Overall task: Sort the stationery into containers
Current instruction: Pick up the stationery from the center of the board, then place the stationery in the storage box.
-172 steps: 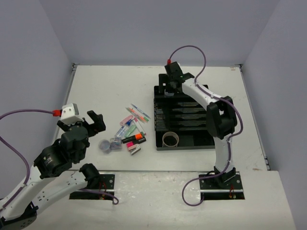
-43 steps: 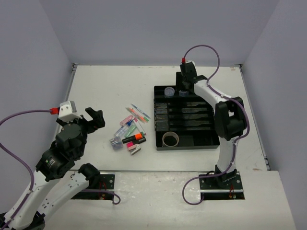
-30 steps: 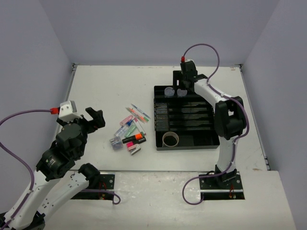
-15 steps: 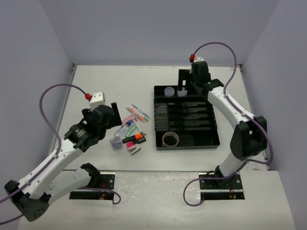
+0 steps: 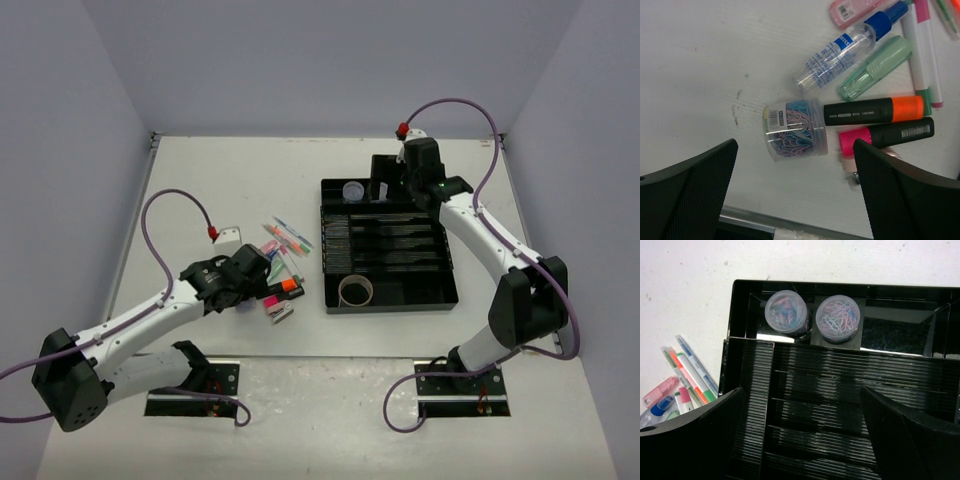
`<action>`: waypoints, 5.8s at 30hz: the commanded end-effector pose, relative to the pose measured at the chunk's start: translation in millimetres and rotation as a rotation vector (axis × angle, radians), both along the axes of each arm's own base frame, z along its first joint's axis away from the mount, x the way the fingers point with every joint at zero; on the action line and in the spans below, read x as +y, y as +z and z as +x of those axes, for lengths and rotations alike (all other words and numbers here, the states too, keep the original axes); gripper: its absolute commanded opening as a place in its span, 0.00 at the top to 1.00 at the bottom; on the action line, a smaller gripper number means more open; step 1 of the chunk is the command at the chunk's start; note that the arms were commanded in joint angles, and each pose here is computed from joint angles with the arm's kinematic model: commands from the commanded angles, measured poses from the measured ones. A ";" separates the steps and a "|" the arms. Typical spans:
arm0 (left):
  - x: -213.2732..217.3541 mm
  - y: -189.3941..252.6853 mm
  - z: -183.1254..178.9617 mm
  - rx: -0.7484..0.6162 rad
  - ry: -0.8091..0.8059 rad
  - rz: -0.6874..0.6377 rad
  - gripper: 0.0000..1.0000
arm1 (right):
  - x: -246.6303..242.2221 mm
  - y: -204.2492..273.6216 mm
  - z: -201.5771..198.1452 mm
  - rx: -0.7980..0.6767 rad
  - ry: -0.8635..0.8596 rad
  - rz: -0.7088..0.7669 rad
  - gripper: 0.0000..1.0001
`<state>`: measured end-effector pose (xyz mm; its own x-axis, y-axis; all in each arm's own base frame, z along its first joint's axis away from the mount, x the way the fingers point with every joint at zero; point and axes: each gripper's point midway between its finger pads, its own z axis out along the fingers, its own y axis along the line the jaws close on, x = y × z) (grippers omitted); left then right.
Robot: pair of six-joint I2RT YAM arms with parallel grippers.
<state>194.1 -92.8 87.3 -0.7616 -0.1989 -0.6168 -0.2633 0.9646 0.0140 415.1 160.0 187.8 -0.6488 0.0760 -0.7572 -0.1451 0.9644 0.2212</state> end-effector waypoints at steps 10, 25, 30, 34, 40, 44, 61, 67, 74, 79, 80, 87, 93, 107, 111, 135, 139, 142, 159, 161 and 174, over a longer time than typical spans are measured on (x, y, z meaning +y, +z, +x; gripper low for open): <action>-0.2 -30.4 10.6 -0.001 0.064 0.050 0.15 | 7.5 10.8 0.0 -0.034 0.025 0.032 0.01; 3.9 -36.1 5.7 -0.024 0.089 0.014 0.59 | 4.0 7.5 2.3 -0.014 0.010 0.009 0.01; -5.4 -23.0 4.5 -0.029 0.064 -0.049 1.00 | 13.7 11.6 -1.8 -0.018 0.056 0.049 0.01; -28.3 15.2 6.5 -0.096 0.018 -0.213 1.00 | 56.8 32.5 -27.0 -0.075 0.314 0.196 0.02; -76.7 112.8 7.3 -0.297 -0.159 -0.592 1.00 | 136.3 65.3 -132.8 -0.268 0.817 0.224 0.02; -116.0 167.1 2.1 -0.395 -0.314 -0.848 1.00 | 153.4 78.3 -196.3 -0.370 1.010 0.333 0.02; -173.5 235.8 -19.4 -0.356 -0.471 -1.290 1.00 | 147.1 124.3 -239.9 -0.545 0.946 0.386 0.01; -175.3 228.3 -18.4 -0.323 -0.447 -1.298 1.00 | 153.1 132.7 -223.6 -0.582 0.867 0.345 0.02; -177.6 221.1 -17.1 -0.295 -0.432 -1.291 1.00 | 167.2 123.5 -216.8 -0.572 0.883 0.312 0.24; -182.7 212.5 -13.8 -0.266 -0.427 -1.271 1.00 | 170.0 125.5 -214.9 -0.586 0.882 0.318 0.24; -183.9 211.2 -13.3 -0.261 -0.429 -1.267 1.00 | 170.1 125.5 -213.9 -0.588 0.880 0.315 0.27; -176.4 210.8 -6.8 -0.296 -0.402 -1.212 0.85 | 167.6 117.4 -210.8 -0.585 0.882 0.269 0.70; -157.9 228.2 1.8 -0.402 -0.368 -1.140 0.18 | 165.6 109.0 -204.9 -0.578 0.852 0.249 0.82; -90.9 246.3 26.5 -0.581 -0.197 -0.800 0.00 | 99.2 80.6 -101.6 -0.463 0.353 0.153 1.00; -66.1 256.9 20.0 -0.622 -0.213 -0.680 0.00 | 30.8 58.1 -30.9 -0.362 0.057 0.088 1.00; 44.2 263.9 -35.6 -0.708 -0.127 -0.443 0.00 | -69.2 -58.5 96.8 0.007 -0.222 -0.129 0.93; 41.5 260.7 -32.8 -0.705 -0.132 -0.435 0.00 | -67.9 -65.5 97.6 0.044 -0.219 -0.127 0.90; 40.4 259.7 -32.7 -0.707 -0.137 -0.439 0.00 | -71.9 -70.8 101.6 0.078 -0.226 -0.115 0.89; 56.4 271.1 -38.3 -0.757 -0.109 -0.426 0.00 | -72.5 -80.4 104.9 0.140 -0.216 -0.102 0.63; 57.6 272.0 -38.1 -0.761 -0.108 -0.422 0.00 | -72.3 -80.9 104.0 0.142 -0.215 -0.101 0.55; 56.8 263.1 -36.5 -0.745 -0.105 -0.407 0.00 | -75.1 -79.7 101.4 0.136 -0.230 -0.104 0.37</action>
